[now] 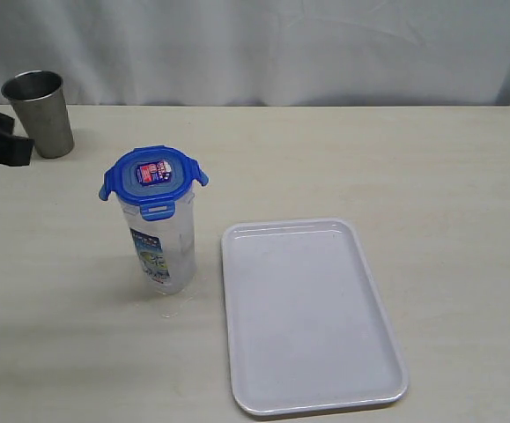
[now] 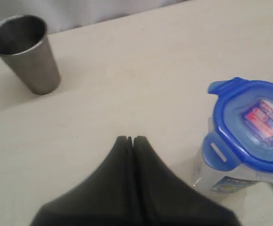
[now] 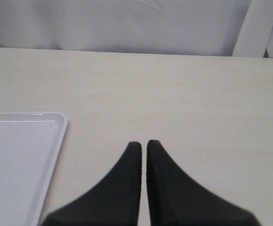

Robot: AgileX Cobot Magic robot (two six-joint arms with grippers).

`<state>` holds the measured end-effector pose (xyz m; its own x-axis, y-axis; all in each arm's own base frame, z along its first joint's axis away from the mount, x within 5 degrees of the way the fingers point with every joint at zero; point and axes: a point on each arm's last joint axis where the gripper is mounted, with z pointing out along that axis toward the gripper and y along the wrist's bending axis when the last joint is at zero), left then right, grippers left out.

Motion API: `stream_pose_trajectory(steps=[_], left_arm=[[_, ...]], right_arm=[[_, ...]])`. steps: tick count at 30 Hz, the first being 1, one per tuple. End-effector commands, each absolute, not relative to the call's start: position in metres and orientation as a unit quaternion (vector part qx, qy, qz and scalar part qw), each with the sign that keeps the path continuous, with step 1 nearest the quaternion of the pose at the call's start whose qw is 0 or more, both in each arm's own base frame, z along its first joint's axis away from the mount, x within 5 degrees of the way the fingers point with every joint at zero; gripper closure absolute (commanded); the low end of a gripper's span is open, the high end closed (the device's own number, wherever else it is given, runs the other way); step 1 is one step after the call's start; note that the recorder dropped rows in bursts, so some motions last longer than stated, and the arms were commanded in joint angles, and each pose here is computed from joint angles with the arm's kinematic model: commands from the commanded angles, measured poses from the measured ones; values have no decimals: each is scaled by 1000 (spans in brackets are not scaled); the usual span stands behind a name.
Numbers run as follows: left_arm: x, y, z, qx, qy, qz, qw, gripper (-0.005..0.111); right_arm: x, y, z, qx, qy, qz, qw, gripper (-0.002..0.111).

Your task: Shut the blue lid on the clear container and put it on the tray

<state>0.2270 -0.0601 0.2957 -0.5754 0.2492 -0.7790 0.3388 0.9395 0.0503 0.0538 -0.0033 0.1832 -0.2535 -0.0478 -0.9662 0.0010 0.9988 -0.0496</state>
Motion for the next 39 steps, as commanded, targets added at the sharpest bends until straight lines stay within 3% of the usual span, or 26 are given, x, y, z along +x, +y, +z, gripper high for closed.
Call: stream_pose_trajectory(steps=[1,6,10,13,20,22,24,30,32,36,39], left_arm=[[250,-62,290,203,864,-101,451,107],[267,-51,286,243,822,-155,491,107],[277,-37,282,258,760,-278,527,107],[287,-21,269,263,729,-319,546,107],[304,-11,238,290,731,-285,549,107],[308,-7,237,283,743,-262,547,107],[311,-5,238,281,750,-245,546,107],[317,-1,241,288,773,-226,518,107],[313,-2,236,322,779,-216,492,107],[302,-7,229,390,773,-234,443,107],[302,-9,232,391,765,-243,451,107]], right_arm=[[54,-3,184,-13,787,-15,617,104],[54,-2,183,-10,787,-11,616,104],[54,-2,183,-10,787,-11,616,104],[55,-4,190,-63,761,-65,643,104],[52,7,232,-57,592,7,804,104],[47,5,245,11,533,95,841,104],[47,3,245,78,528,177,827,104],[58,15,287,5,558,170,813,104],[74,23,302,-3,585,213,782,104],[130,52,328,-125,679,268,672,104],[163,76,330,-246,720,344,551,104]])
